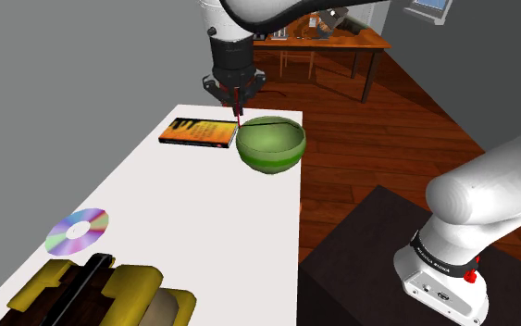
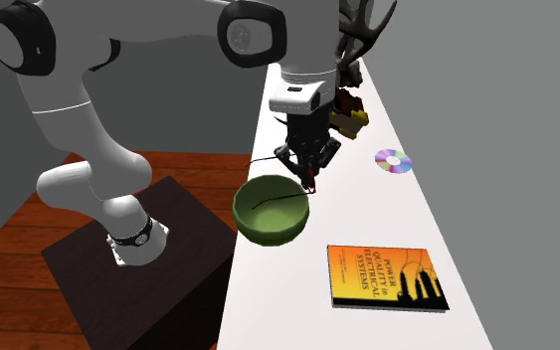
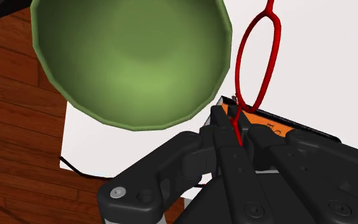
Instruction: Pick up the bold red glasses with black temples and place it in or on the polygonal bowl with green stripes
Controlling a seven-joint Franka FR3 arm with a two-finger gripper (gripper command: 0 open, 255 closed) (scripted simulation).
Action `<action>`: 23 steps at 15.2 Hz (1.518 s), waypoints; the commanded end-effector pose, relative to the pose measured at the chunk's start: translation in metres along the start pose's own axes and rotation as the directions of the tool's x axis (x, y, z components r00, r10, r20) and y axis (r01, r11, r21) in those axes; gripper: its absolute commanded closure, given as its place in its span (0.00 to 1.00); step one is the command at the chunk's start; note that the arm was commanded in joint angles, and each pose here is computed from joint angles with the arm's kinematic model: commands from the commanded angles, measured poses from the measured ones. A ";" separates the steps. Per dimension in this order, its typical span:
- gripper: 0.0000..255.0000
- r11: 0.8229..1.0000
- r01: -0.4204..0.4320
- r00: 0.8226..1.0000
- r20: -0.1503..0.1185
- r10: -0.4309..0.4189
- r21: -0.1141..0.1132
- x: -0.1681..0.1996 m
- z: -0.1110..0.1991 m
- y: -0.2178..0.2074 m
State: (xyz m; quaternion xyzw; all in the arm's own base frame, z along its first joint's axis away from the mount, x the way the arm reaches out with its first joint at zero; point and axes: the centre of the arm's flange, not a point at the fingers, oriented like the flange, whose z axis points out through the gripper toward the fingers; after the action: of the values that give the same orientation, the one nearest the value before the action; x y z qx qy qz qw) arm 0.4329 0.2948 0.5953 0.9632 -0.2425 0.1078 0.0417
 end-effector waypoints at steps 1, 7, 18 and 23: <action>1.00 1.000 0.000 1.000 0.000 0.000 0.001 -0.001 0.011 0.001; 1.00 1.000 0.000 1.000 0.000 0.000 0.001 -0.009 0.042 0.000; 0.00 1.000 0.000 1.000 0.000 0.000 0.001 -0.011 0.049 0.000; 0.00 1.000 0.000 1.000 0.000 0.000 0.001 -0.010 0.035 0.000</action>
State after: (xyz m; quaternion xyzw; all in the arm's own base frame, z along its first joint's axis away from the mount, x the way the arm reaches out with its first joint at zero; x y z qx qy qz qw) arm 0.4325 0.2935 0.5525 0.9633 -0.2423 0.1084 0.0410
